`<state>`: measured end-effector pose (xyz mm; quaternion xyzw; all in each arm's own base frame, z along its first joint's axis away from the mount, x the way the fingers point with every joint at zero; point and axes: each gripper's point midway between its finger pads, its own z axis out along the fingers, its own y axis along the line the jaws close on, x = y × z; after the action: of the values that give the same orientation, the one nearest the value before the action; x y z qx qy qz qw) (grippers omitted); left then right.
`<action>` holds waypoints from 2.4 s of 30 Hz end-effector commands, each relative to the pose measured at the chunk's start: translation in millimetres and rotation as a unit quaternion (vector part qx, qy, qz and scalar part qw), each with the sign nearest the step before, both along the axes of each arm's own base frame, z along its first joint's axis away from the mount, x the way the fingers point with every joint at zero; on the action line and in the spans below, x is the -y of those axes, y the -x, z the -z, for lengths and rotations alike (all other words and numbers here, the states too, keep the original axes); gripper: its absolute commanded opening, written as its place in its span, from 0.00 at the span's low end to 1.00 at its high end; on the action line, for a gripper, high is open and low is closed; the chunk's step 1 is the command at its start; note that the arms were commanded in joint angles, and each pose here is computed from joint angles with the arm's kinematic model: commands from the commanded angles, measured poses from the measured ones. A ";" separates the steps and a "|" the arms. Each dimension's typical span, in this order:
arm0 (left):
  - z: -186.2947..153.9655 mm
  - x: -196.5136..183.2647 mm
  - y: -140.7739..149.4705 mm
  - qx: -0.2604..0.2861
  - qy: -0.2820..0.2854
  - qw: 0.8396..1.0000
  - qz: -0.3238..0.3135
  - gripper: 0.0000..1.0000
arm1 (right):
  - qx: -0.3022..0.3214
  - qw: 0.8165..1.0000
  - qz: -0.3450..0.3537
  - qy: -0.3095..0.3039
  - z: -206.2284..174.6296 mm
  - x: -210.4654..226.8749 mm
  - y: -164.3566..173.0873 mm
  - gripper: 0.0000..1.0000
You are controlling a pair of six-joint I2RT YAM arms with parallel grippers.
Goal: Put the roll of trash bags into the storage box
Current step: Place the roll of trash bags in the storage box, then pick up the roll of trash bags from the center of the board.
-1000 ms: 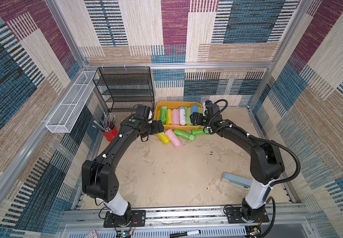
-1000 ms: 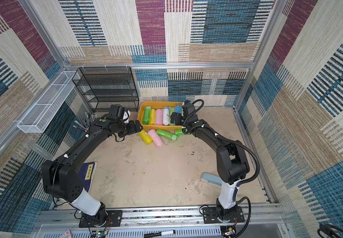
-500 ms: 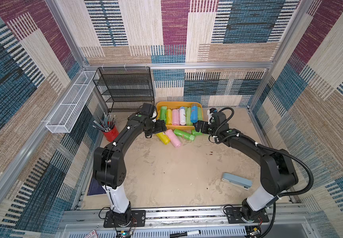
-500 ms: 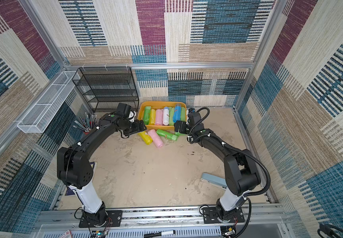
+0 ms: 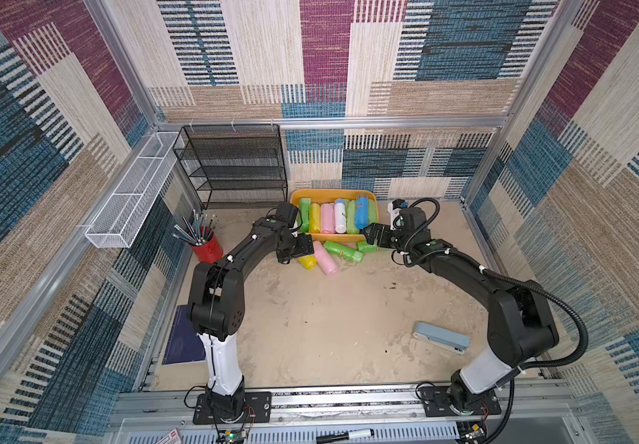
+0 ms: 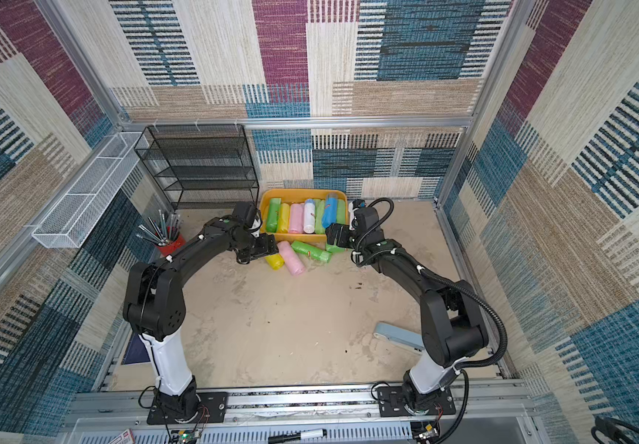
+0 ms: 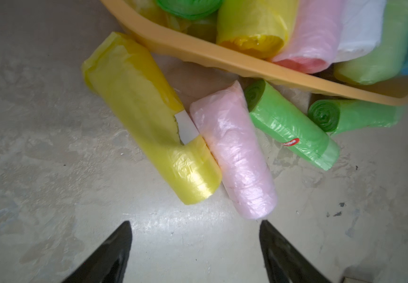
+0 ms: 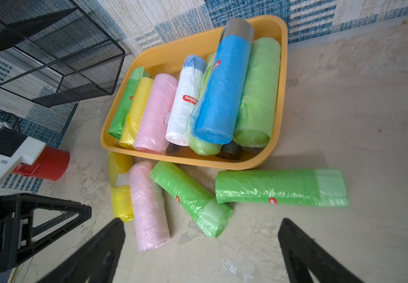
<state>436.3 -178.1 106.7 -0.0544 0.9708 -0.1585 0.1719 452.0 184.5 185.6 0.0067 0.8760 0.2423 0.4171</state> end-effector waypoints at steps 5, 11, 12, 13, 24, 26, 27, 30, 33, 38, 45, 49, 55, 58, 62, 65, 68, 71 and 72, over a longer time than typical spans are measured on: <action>16.5 -5.3 -15.9 0.008 -0.015 0.999 -0.029 0.79 | 0.005 1.000 -0.005 -0.013 -6.0 -2.9 0.0 0.99; 30.5 -13.6 -23.7 0.006 -0.038 0.998 -0.039 0.78 | -0.014 1.000 -0.015 -0.021 3.0 -7.7 2.0 0.99; 30.6 -13.7 -25.2 0.009 -0.040 0.998 -0.040 0.78 | -0.019 0.999 -0.017 -0.021 5.1 -8.4 2.1 0.99; 31.6 -14.7 -26.5 0.011 -0.041 0.998 -0.043 0.78 | -0.021 0.999 -0.019 -0.019 6.2 -8.7 2.4 0.99; 52.2 -26.4 -41.6 0.016 -0.061 0.995 -0.073 0.75 | -0.030 0.998 -0.029 -0.044 12.9 -11.9 16.6 0.99; 54.7 -25.7 -43.5 0.016 -0.056 0.995 -0.076 0.74 | -0.032 0.998 -0.028 -0.046 13.5 -11.7 17.4 0.99; 55.1 -26.0 -45.5 0.017 -0.055 0.995 -0.079 0.74 | -0.033 0.998 -0.028 -0.045 14.0 -11.5 17.9 0.99; 59.4 -25.2 -46.9 0.015 -0.052 0.995 -0.080 0.72 | -0.037 0.998 -0.028 -0.043 16.4 -11.1 19.1 0.99; 63.9 -27.7 -46.0 0.012 -0.056 0.995 -0.080 0.69 | -0.037 0.998 -0.024 -0.043 16.7 -9.2 20.9 0.99; 70.7 -34.7 -40.7 0.011 -0.068 0.994 -0.084 0.69 | -0.040 0.997 -0.033 -0.051 15.5 -11.0 28.3 0.99; 78.3 -33.4 -28.7 0.003 -0.059 0.996 -0.074 0.57 | -0.048 0.997 -0.028 -0.051 21.0 -8.7 33.0 0.99; 79.5 -34.3 -23.3 0.001 -0.059 0.996 -0.069 0.49 | -0.044 0.997 -0.032 -0.064 17.8 -10.3 37.0 0.99; 75.6 -33.5 -18.8 0.004 -0.055 0.997 -0.062 0.38 | -0.049 0.996 -0.032 -0.070 17.3 -10.5 41.0 0.99; 69.1 -30.8 -17.1 0.014 -0.045 0.997 -0.054 0.35 | -0.053 0.994 -0.039 -0.083 15.6 -13.9 44.2 0.99; 55.7 -26.4 -16.0 0.036 -0.028 0.998 -0.042 0.30 | -0.058 0.993 -0.046 -0.094 14.6 -17.7 45.6 0.99; 45.8 -23.8 -14.2 0.046 -0.019 0.998 -0.034 0.27 | -0.057 0.993 -0.039 -0.093 12.8 -15.3 45.8 0.99; 39.1 -21.6 -10.8 0.050 -0.011 0.998 -0.027 0.24 | -0.060 0.994 -0.031 -0.090 13.4 -12.9 45.5 0.99; 31.1 -18.9 -7.4 0.054 -0.001 0.998 -0.021 0.20 | -0.066 0.994 -0.024 -0.088 16.0 -11.1 45.6 0.99; 28.4 -18.8 -6.6 0.056 0.002 0.998 -0.021 0.20 | -0.067 0.994 -0.023 -0.088 15.6 -10.8 45.6 0.99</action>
<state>442.8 -152.4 67.0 -0.0963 0.9611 -0.1427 0.2160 404.1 196.2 164.7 0.0308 0.8797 0.3271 0.3438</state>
